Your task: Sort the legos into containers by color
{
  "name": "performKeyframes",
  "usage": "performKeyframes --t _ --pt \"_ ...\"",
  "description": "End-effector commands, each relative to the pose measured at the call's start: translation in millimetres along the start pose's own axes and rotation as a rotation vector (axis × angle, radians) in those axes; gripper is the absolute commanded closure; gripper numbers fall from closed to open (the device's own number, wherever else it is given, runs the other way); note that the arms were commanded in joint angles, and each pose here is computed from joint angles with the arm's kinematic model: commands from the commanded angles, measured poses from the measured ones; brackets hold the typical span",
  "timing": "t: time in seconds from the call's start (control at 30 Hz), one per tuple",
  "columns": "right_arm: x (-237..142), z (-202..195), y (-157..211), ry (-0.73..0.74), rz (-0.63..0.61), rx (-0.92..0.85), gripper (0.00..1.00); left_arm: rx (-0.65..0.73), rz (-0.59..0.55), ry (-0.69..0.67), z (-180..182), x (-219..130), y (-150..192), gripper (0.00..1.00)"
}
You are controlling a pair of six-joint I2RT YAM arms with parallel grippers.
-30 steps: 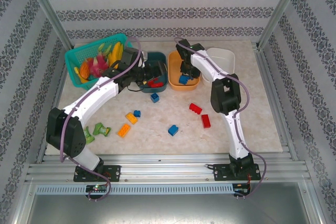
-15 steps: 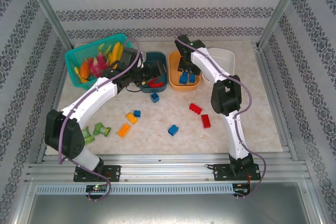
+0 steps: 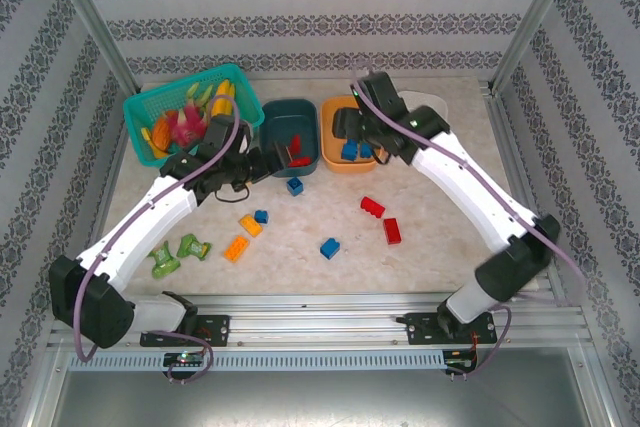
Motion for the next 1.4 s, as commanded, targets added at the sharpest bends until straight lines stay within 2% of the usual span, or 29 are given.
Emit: performKeyframes --t 0.0,0.3,0.53,0.73,1.07,1.2,1.37 --pt "-10 -7 16 -0.052 -0.004 -0.036 0.34 -0.014 0.047 -0.045 9 -5 21 0.09" --pt "-30 -38 62 -0.086 0.077 -0.016 0.34 -0.049 0.079 -0.040 3 10 43 0.11" --pt "-40 -51 92 -0.153 0.168 -0.033 0.30 -0.129 0.127 -0.035 -29 50 54 0.13" --pt "-62 -80 116 -0.160 0.190 -0.027 0.03 -0.222 0.235 -0.086 -63 106 68 0.14" --pt "-101 -115 130 -0.144 0.152 0.040 0.02 -0.378 0.331 -0.176 -130 186 92 0.17" --pt "-109 -121 130 -0.139 0.134 0.054 0.02 -0.464 0.354 -0.227 -140 207 103 0.22" --pt "-117 -126 129 -0.143 0.105 0.065 0.02 -0.541 0.327 -0.298 -138 224 106 0.30"
Point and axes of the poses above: each hand's point on the last joint's axis, 136 mm out from that joint toward the fingers, its own x axis out along the fingers, its own z axis along the line the jaws close on, y = z × x, the point moved 4 cm from there along -x, back along the fingers, and after that the axes turned 13 degrees about x, right-handed, at the moved point
